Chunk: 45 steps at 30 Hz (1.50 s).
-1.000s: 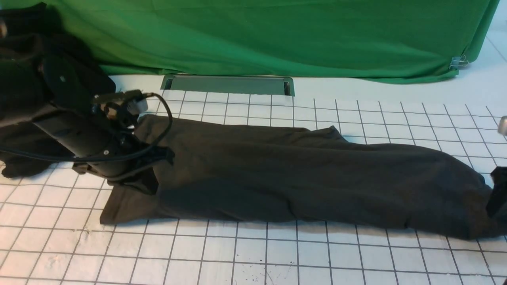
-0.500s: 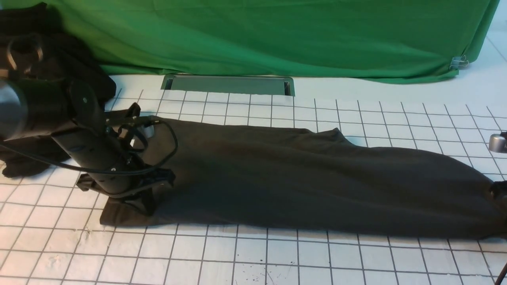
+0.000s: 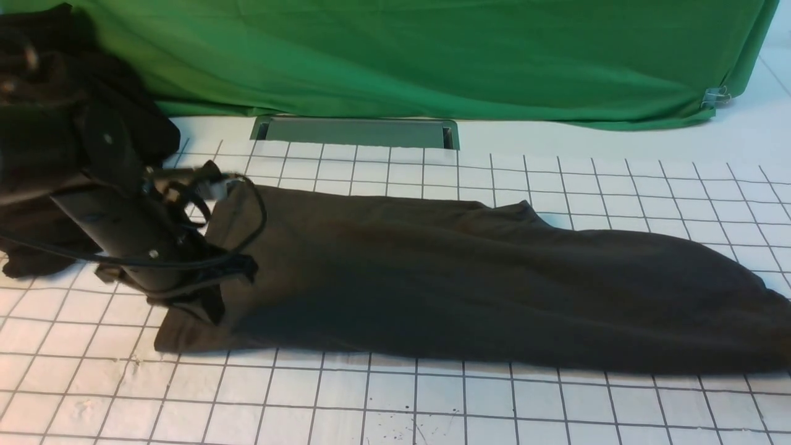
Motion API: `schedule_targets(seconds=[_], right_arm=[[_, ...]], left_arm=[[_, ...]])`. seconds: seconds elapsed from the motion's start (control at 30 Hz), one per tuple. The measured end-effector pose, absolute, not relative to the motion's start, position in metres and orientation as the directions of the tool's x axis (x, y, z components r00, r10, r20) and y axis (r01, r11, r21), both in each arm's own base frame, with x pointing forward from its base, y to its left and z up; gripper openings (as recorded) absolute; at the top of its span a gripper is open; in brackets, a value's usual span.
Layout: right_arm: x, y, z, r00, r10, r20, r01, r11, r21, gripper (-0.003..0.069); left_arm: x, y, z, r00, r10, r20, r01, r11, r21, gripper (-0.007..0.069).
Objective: Fold a long-sleeved shirt over a white checkered tablecloth.
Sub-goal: 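Pull the folded dark garment lengthwise by its ends to straighten it flat on the table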
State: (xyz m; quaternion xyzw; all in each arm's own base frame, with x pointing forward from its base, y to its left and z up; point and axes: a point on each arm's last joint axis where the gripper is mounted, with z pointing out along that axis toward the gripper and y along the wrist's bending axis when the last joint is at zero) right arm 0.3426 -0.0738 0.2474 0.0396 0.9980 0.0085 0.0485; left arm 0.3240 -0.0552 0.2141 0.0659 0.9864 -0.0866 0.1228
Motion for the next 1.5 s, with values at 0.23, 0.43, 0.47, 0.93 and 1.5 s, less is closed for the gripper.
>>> schedule_targets(seconds=[0.23,0.43,0.47,0.93,1.5], right_arm=[[0.388,0.039,0.298,-0.836,-0.283,-0.47,-0.383,0.914,0.131,0.0346],[0.43,0.131,0.267,-0.707,-0.509,-0.491,-0.62,0.78,0.083,0.0386],[0.435,0.143,0.257,-0.697,-0.532,-0.48,-0.639,0.765,0.08,0.0401],[0.459,0.182,0.183,-0.662,-0.67,-0.336,-0.722,0.691,0.042,0.0412],[0.476,0.171,0.207,-0.672,-0.607,-0.424,-0.67,0.743,-0.001,0.0008]], left_arm=[[0.313,-0.055,0.243,-0.942,0.098,-0.321,0.159,0.973,-0.17,-0.0003],[0.309,-0.056,0.24,-0.956,0.101,-0.276,0.156,0.971,-0.184,-0.0003],[0.309,-0.056,0.24,-0.957,0.102,-0.271,0.156,0.97,-0.184,-0.0003],[0.307,-0.056,0.24,-0.963,0.103,-0.25,0.152,0.97,-0.188,-0.0003],[0.308,-0.056,0.24,-0.96,0.097,-0.263,0.149,0.971,-0.187,-0.0003]])
